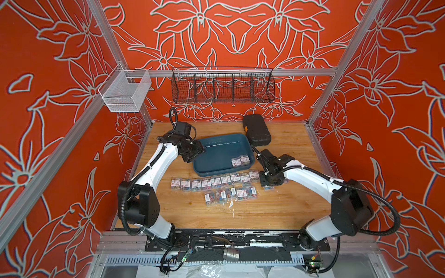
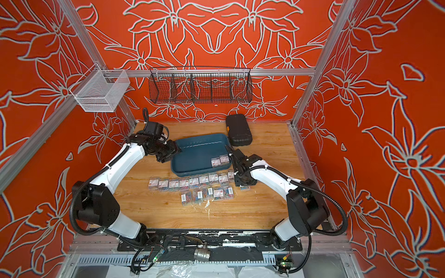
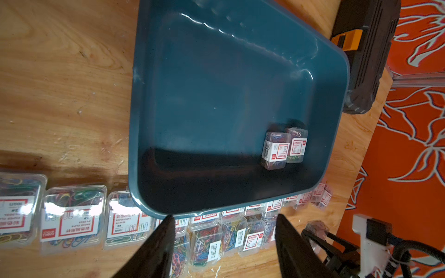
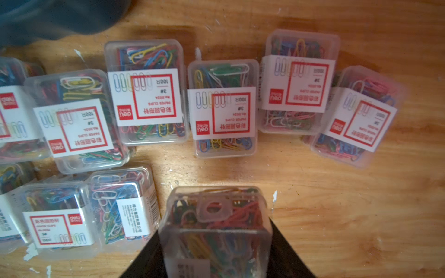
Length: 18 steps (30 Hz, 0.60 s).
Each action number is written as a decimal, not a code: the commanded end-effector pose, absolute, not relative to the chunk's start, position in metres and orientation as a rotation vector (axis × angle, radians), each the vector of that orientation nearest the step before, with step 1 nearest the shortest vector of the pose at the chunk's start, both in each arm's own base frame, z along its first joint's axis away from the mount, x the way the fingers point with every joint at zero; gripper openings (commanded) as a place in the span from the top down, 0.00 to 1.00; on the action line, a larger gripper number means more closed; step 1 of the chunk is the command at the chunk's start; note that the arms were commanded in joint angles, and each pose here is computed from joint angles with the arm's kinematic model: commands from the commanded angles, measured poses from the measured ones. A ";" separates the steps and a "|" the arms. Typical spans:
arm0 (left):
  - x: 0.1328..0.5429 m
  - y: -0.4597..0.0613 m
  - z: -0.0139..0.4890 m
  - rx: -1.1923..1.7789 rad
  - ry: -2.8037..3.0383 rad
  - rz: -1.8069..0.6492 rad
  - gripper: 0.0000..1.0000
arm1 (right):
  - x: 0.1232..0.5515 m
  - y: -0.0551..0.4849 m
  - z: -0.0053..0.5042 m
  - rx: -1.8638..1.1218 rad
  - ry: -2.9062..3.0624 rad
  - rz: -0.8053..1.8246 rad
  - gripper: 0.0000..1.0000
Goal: Take the paper clips out of the storage box
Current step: Place the boxed paper clips at the center of the board.
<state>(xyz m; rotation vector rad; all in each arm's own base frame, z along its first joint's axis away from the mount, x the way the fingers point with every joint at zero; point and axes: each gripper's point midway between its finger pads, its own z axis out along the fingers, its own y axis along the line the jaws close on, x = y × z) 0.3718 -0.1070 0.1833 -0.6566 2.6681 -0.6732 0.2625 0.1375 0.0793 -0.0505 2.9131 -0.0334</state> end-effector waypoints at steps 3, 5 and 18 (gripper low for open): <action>0.368 -0.126 0.184 -0.636 2.702 -0.655 0.36 | 0.252 0.144 0.063 -0.078 2.951 0.059 0.73; 0.368 -0.137 0.181 -0.622 2.716 -0.648 0.37 | 0.245 0.146 0.058 -0.080 2.968 0.097 0.73; 0.387 -0.217 0.144 -0.535 2.844 -0.663 0.39 | 0.237 0.147 0.028 -0.116 3.005 0.115 0.64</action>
